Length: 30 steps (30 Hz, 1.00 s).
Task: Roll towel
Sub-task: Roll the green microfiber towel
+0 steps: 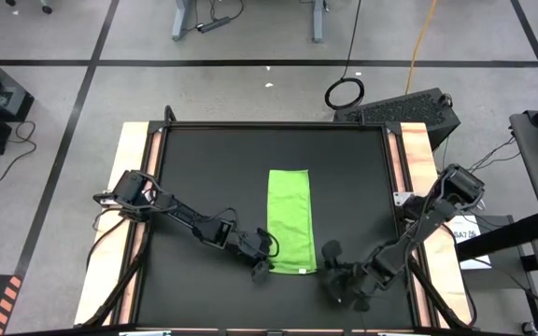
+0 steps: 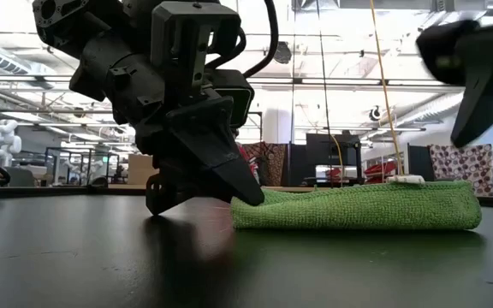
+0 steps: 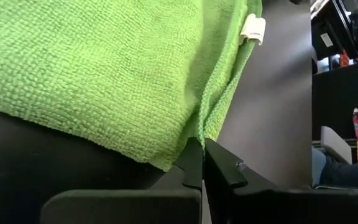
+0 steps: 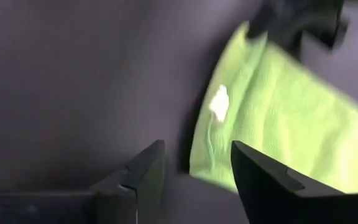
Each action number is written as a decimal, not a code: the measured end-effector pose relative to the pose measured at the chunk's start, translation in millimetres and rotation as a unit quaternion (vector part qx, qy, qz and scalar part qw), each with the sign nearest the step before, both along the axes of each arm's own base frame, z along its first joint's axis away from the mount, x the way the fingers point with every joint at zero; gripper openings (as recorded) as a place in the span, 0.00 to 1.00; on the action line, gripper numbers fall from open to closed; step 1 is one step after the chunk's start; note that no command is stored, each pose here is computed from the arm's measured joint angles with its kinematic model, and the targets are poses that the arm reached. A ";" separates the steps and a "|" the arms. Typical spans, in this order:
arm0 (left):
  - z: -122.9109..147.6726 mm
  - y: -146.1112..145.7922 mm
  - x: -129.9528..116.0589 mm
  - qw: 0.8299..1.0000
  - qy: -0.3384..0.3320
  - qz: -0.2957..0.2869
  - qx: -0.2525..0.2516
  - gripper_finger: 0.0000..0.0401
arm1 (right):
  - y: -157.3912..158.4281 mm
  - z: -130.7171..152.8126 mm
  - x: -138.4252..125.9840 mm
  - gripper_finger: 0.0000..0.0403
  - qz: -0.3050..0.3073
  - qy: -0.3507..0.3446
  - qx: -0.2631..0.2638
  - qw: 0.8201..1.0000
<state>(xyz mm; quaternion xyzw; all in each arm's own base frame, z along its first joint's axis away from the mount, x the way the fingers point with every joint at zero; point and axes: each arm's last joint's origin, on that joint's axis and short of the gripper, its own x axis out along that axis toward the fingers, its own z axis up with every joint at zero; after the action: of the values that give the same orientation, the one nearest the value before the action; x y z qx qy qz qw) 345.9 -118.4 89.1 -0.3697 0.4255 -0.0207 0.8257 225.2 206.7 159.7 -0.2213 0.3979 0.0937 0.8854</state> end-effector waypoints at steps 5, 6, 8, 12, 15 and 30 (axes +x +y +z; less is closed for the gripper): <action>-0.8 0.9 -0.7 1.000 0.008 0.008 0.004 0.00 | 16.3 2.8 -4.4 0.44 0.058 -0.040 -0.013 0.997; -0.8 0.9 -0.7 1.000 0.009 0.008 0.004 0.00 | 17.2 1.3 -4.0 0.44 0.063 -0.039 -0.015 0.997; -0.9 1.0 -0.9 1.000 0.010 0.009 0.004 0.00 | 18.0 -4.6 -3.5 0.44 0.072 -0.027 -0.022 0.997; -1.1 1.2 -1.1 1.000 0.013 0.010 0.004 0.00 | 17.3 -20.5 1.1 0.44 0.081 -0.002 -0.036 0.996; -1.1 1.2 -1.2 1.000 0.013 0.010 0.004 0.00 | 17.9 -28.3 6.1 0.44 0.087 -0.002 -0.044 0.995; -1.6 1.5 -1.9 1.000 0.019 0.010 0.006 0.00 | 5.9 -32.0 19.9 0.37 0.073 -0.018 -0.086 0.993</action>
<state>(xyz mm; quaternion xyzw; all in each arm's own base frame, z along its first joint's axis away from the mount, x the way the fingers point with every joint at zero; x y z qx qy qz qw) 344.0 -117.0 87.4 -0.3697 0.4378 -0.0027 0.8196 245.2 212.5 127.7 -0.3270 0.3715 0.1194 0.8607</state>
